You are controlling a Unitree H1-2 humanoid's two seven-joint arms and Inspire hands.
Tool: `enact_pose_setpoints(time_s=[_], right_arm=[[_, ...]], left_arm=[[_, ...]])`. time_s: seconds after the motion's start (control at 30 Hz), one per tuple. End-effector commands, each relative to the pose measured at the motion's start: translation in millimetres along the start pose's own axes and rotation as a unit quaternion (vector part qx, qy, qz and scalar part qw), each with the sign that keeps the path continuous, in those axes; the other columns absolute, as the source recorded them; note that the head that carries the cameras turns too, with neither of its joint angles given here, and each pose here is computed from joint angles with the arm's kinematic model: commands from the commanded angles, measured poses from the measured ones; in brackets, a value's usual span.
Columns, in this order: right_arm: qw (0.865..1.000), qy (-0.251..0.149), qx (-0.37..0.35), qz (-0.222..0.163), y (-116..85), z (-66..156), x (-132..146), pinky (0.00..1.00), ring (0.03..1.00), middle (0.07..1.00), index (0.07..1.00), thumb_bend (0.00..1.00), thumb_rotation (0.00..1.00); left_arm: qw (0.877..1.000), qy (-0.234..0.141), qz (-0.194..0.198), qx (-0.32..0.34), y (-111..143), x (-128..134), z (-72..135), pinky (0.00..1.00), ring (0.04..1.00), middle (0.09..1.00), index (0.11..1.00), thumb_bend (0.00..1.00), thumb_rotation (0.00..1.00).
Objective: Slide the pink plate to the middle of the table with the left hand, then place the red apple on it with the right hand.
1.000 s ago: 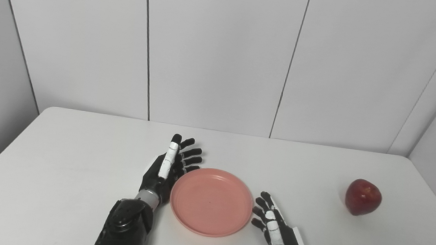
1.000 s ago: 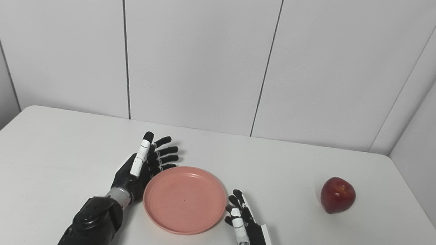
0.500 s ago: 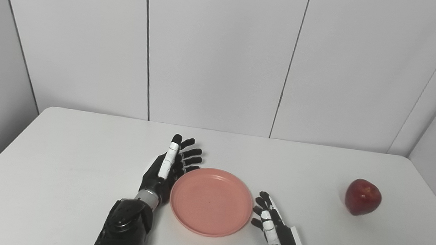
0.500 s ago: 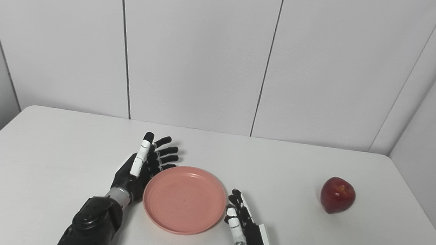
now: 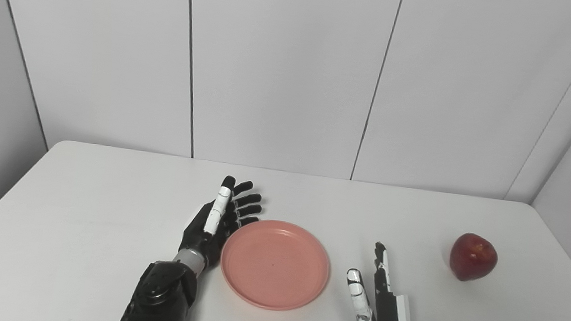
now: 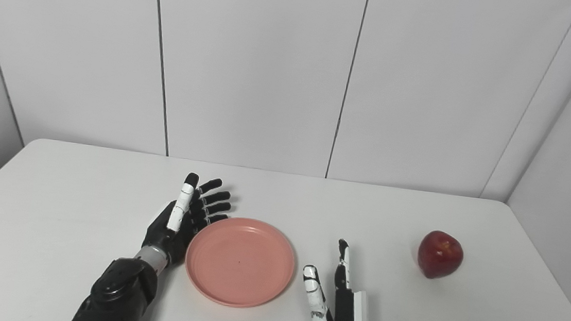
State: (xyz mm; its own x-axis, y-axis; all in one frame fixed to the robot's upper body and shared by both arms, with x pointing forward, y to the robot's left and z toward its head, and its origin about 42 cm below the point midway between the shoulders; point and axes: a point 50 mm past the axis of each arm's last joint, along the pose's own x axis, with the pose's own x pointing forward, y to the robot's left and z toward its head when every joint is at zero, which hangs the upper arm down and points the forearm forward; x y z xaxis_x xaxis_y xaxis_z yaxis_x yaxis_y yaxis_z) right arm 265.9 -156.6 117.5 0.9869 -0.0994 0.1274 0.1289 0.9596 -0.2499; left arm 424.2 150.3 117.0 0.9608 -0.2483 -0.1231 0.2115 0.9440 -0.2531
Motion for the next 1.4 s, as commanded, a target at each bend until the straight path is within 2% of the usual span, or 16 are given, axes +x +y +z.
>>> enact_pose_setpoints(time_s=[0.0, 0.13, 0.33, 0.5, 0.83, 1.37], right_arm=[[0.999, -0.03, 0.02, -0.011, 7.2, 12.1, 3.3, 1.0, 1.0, 1.0, 1.0, 0.64, 1.0], [0.999, -0.021, 0.035, -0.015, 6.1, 11.7, 8.2, 1.0, 1.0, 1.0, 1.0, 0.66, 1.0], [0.997, -0.004, 0.071, -0.016, 6.8, 13.5, 19.9, 0.94, 0.97, 0.989, 0.998, 0.73, 1.0], [0.995, 0.016, 0.099, -0.01, 12.3, 15.7, 27.7, 0.95, 0.937, 0.953, 0.96, 0.77, 1.0], [0.995, 0.023, 0.101, -0.014, 18.3, 17.3, 32.8, 0.91, 0.913, 0.937, 0.944, 0.78, 1.0], [0.993, 0.029, 0.11, -0.012, 26.1, 13.9, 35.2, 0.91, 0.931, 0.957, 0.954, 0.8, 1.0]], left_arm=[[1.0, 0.008, -0.001, -0.002, 0.6, 3.0, 2.5, 0.73, 0.765, 0.767, 0.803, 0.92, 0.88], [1.0, 0.009, -0.002, -0.003, 5.6, 2.9, 3.4, 0.74, 0.767, 0.774, 0.804, 0.93, 0.88], [1.0, 0.011, -0.001, -0.005, 17.3, 2.0, 8.3, 0.76, 0.78, 0.78, 0.805, 0.92, 0.89], [1.0, 0.009, -0.005, -0.001, 28.2, 2.3, 11.3, 0.77, 0.783, 0.793, 0.823, 0.91, 0.9], [1.0, 0.009, -0.008, -0.003, 37.1, 4.1, 12.1, 0.79, 0.786, 0.8, 0.833, 0.92, 0.88], [1.0, 0.008, -0.008, -0.007, 47.9, 6.1, 7.7, 0.81, 0.804, 0.817, 0.842, 0.91, 0.89]])
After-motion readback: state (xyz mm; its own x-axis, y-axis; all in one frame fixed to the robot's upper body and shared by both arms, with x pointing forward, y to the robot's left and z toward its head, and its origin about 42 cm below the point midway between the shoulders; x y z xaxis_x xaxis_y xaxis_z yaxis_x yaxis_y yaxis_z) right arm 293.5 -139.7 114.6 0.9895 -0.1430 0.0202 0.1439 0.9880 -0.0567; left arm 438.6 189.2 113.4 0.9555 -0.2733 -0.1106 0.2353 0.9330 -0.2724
